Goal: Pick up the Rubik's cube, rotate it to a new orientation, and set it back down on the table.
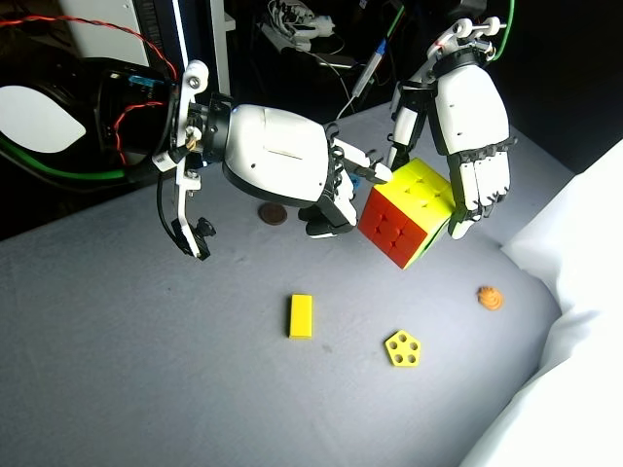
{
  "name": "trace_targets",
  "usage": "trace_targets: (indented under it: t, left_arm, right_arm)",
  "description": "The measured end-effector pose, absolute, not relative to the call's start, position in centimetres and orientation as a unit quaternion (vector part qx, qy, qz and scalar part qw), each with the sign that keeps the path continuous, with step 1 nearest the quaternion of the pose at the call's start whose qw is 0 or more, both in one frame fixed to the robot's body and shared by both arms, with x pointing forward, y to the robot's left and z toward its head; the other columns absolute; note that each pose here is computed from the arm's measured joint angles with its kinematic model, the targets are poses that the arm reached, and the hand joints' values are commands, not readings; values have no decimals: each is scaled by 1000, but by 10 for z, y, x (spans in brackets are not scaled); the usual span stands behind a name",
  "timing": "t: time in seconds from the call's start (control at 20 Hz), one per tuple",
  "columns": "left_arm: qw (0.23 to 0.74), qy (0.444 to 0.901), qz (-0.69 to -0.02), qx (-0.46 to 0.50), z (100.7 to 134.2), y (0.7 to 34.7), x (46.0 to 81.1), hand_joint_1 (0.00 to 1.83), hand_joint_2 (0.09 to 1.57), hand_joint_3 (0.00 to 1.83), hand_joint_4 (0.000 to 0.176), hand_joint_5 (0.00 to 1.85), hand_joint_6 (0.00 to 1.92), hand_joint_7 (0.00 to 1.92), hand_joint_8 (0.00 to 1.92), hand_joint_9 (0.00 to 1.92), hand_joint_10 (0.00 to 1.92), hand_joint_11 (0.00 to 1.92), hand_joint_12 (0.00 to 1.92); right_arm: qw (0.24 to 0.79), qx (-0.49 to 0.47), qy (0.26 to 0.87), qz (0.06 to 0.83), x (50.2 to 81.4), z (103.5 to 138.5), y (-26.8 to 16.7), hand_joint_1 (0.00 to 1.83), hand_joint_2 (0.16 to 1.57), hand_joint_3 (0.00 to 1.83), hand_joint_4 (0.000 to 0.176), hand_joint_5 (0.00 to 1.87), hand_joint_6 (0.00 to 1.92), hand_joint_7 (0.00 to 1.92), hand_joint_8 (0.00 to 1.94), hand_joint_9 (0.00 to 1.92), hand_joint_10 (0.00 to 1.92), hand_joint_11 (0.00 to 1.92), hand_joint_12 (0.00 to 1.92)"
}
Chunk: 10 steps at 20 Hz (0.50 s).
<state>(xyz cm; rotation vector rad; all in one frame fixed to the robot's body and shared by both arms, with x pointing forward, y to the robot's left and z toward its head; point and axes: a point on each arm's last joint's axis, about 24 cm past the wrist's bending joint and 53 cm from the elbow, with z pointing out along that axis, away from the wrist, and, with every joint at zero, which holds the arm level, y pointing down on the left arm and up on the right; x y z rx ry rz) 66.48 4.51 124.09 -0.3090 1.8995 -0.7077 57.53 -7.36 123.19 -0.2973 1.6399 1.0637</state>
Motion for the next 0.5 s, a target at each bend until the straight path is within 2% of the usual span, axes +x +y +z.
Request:
trace_targets:
  t: [0.1, 0.15, 0.25, 0.5]
  left_arm:
    - [519, 792, -294, -130, 1241, 46, 665, 1018, 1406, 2, 26, 495, 1712, 472, 1798, 230, 1793, 163, 1921]
    - [519, 792, -294, -130, 1241, 46, 665, 988, 1431, 8, 30, 449, 1781, 443, 1832, 204, 1810, 147, 1921]
    - [519, 792, -293, -130, 1241, 46, 665, 1019, 1409, 0, 26, 470, 1733, 498, 1774, 232, 1777, 144, 1921]
    - [521, 793, -289, -128, 1240, 47, 665, 993, 1430, 1, 30, 449, 1783, 452, 1819, 193, 1819, 156, 1921]
  right_arm:
    - [547, -124, 696, 447, 576, 1230, -74, 153, 1202, 0, 0, 151, 5, 723, 1941, 836, 1921, 669, 1921]
    - [547, -124, 697, 447, 576, 1229, -74, 159, 1201, 0, 0, 151, 5, 722, 1941, 838, 1921, 675, 1921]
    - [545, -124, 698, 446, 576, 1228, -73, 118, 1211, 2, 0, 148, 3, 712, 1941, 826, 1921, 659, 1921]
    - [534, -123, 710, 442, 576, 1219, -70, 125, 1209, 0, 0, 145, 9, 725, 1925, 823, 1921, 651, 1921]
